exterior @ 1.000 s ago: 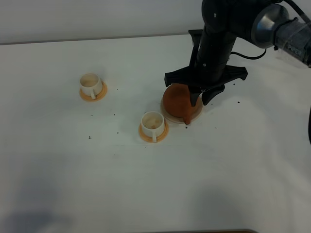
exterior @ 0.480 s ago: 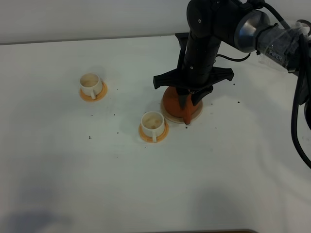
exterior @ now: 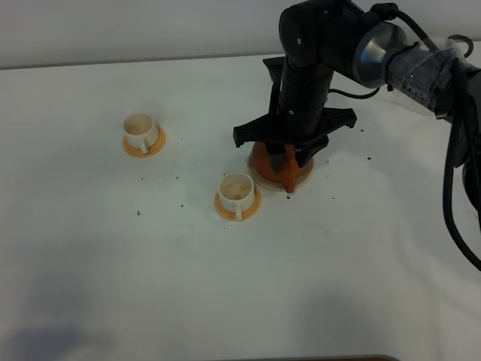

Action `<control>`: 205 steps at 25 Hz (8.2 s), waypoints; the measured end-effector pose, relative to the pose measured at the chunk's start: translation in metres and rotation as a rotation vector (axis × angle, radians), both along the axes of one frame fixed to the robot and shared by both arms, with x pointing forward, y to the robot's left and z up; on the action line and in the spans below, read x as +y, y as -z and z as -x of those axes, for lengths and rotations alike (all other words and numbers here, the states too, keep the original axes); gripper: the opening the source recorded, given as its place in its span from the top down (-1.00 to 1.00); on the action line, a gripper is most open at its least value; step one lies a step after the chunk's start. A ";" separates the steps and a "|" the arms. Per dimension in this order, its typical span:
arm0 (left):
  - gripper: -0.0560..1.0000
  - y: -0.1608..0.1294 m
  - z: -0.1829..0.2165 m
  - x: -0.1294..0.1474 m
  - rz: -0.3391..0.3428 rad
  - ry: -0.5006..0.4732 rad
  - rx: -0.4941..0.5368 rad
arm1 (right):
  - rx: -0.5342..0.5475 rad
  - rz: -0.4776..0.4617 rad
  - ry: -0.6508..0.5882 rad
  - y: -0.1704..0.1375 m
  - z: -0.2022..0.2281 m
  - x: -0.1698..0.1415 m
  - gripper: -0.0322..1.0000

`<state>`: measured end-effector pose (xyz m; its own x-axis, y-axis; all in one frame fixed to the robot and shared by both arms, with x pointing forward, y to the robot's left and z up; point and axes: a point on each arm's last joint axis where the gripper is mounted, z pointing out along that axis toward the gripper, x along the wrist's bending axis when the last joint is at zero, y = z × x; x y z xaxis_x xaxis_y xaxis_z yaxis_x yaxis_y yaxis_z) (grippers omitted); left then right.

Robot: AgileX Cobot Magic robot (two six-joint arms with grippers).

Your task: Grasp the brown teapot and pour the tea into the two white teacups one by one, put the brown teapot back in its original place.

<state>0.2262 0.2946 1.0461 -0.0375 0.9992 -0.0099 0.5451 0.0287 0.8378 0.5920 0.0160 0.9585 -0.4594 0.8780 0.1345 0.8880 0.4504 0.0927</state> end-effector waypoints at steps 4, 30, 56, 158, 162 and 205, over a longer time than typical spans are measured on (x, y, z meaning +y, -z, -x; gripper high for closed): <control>0.39 0.000 0.000 0.000 0.000 0.000 0.000 | 0.012 0.015 -0.014 0.009 0.001 0.002 0.23; 0.39 0.000 0.000 0.000 0.000 0.000 0.000 | 0.003 0.078 -0.044 0.026 -0.003 0.000 0.31; 0.39 0.000 0.000 0.000 0.000 0.000 0.000 | -0.027 0.098 -0.149 0.020 -0.003 -0.003 0.76; 0.39 0.000 0.000 0.000 0.000 0.000 0.000 | -0.839 0.346 -1.070 0.036 -0.008 0.122 0.76; 0.39 0.000 0.000 0.000 0.000 0.000 0.000 | -0.856 0.372 -1.092 0.035 -0.009 0.122 0.76; 0.39 0.000 0.000 0.000 0.000 0.000 0.000 | -1.098 0.647 -1.416 0.021 0.000 0.142 0.76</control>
